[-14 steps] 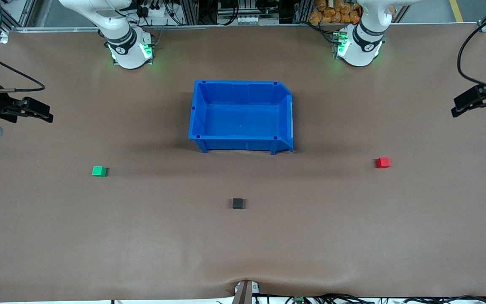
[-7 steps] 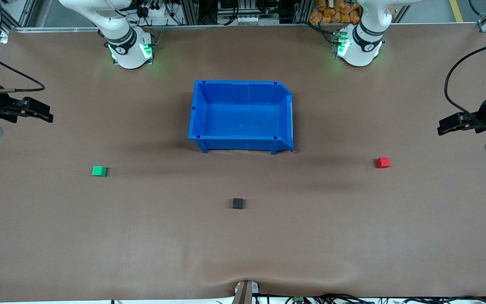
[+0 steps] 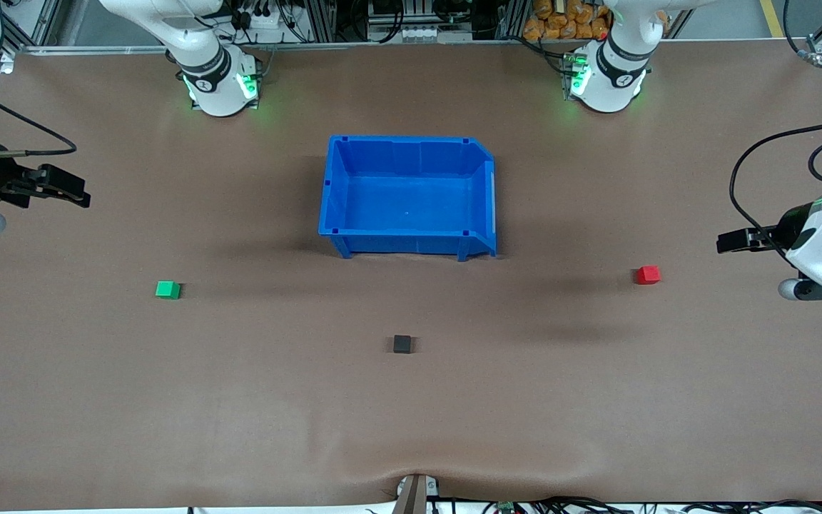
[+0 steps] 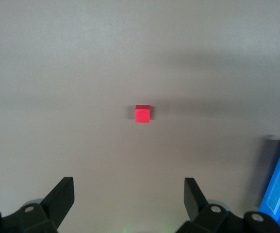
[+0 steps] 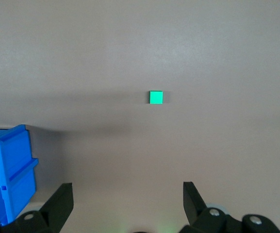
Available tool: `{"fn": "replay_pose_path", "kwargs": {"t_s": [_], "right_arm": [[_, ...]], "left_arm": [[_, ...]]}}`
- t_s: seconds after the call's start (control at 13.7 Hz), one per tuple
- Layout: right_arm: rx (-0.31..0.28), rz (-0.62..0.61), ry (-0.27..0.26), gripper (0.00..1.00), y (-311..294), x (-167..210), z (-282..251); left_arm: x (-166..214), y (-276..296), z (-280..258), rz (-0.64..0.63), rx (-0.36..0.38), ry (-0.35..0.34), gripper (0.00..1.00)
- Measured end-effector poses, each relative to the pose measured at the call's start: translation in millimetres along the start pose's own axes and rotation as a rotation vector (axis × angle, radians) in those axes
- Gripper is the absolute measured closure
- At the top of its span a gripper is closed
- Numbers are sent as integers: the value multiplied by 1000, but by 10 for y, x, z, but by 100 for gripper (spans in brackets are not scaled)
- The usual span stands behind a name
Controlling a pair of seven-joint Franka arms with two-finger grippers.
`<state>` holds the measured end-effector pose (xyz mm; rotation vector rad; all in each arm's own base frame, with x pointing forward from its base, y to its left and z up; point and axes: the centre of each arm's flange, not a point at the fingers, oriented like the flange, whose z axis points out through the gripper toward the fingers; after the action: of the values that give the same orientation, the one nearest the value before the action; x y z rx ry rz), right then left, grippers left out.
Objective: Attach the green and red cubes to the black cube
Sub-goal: 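Reach the left gripper to the red cube while the right gripper reaches the green cube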
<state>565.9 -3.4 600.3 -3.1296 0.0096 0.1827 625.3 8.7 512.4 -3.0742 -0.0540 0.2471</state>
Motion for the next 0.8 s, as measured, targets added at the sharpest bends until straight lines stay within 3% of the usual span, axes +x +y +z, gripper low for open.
{"fn": "replay_pose_path", "kwargs": {"t_s": [0.22, 0.8], "right_arm": [[0, 0, -4, 0, -1, 14, 22], [0, 0, -17, 0, -1, 55, 91]], "left_arm": [[9, -42, 17, -6, 2, -3, 0], [354, -130, 745, -16, 11, -81, 0]]}}
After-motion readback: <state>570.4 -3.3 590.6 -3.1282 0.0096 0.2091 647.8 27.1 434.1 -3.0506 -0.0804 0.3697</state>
